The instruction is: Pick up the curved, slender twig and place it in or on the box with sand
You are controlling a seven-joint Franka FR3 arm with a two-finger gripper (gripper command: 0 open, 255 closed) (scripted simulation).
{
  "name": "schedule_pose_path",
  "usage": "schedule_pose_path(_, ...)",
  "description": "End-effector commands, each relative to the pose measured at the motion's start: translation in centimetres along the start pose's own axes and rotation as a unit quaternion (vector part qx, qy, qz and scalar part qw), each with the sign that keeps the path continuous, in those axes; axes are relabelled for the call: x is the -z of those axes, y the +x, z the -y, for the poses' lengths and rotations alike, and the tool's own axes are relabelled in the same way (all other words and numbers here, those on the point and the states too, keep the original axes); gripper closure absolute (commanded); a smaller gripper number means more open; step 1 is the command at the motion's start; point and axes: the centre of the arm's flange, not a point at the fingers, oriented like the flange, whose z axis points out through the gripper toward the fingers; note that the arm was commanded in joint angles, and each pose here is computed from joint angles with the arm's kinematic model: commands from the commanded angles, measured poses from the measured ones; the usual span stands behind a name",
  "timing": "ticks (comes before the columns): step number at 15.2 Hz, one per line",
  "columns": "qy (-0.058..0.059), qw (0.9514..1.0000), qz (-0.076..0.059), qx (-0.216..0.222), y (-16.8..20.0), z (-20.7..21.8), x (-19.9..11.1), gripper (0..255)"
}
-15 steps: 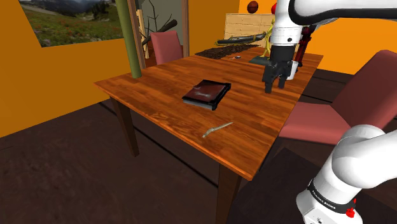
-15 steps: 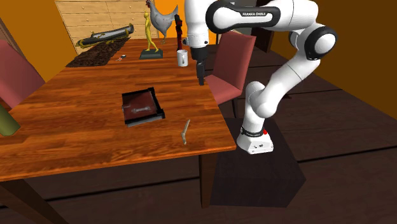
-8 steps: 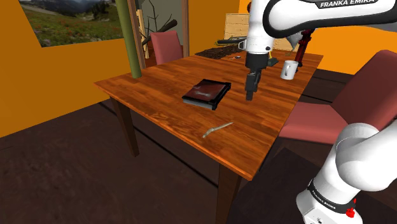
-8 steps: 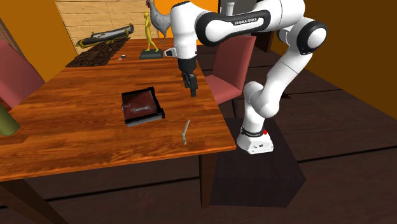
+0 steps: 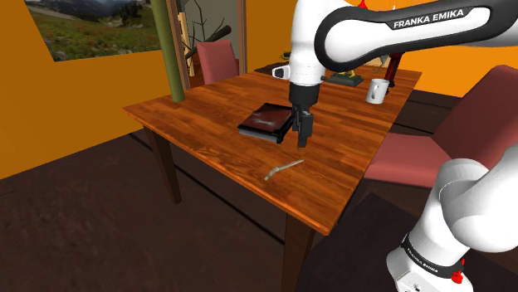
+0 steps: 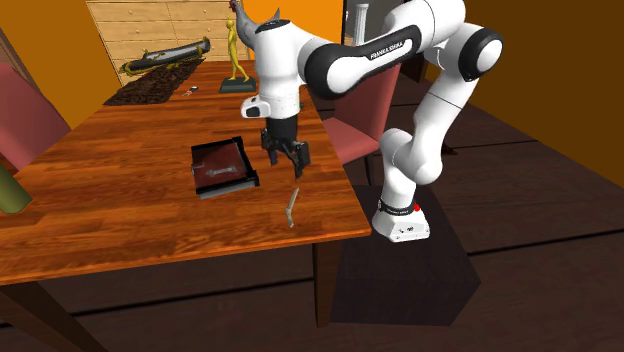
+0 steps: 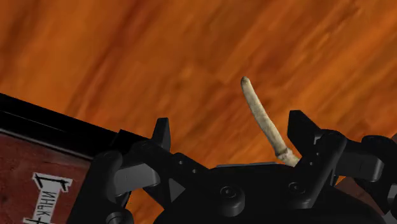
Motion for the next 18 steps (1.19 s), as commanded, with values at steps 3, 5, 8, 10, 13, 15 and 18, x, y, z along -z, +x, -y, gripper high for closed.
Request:
schedule_pose_path(3,-0.011,0.9913,-0.009,0.131,3.5,3.9,-1.2,0)
schedule_pose_path(5,-0.017,0.9808,-0.014,0.194,4.7,6.1,-1.8,0)
schedule_pose_path(8,-0.018,0.9771,-0.015,0.211,5.1,6.7,-3.1,0)
schedule_pose_path(10,-0.018,0.9771,-0.015,0.211,5.1,6.7,-4.1,0)
schedule_pose_path(13,-0.018,0.9771,-0.015,0.211,5.2,6.6,-5.7,0)
schedule_pose_path(15,-0.018,0.9771,-0.015,0.211,5.2,6.6,-6.0,0)
schedule_pose_path(18,-0.018,0.9771,-0.015,0.211,5.2,6.6,-6.0,0)
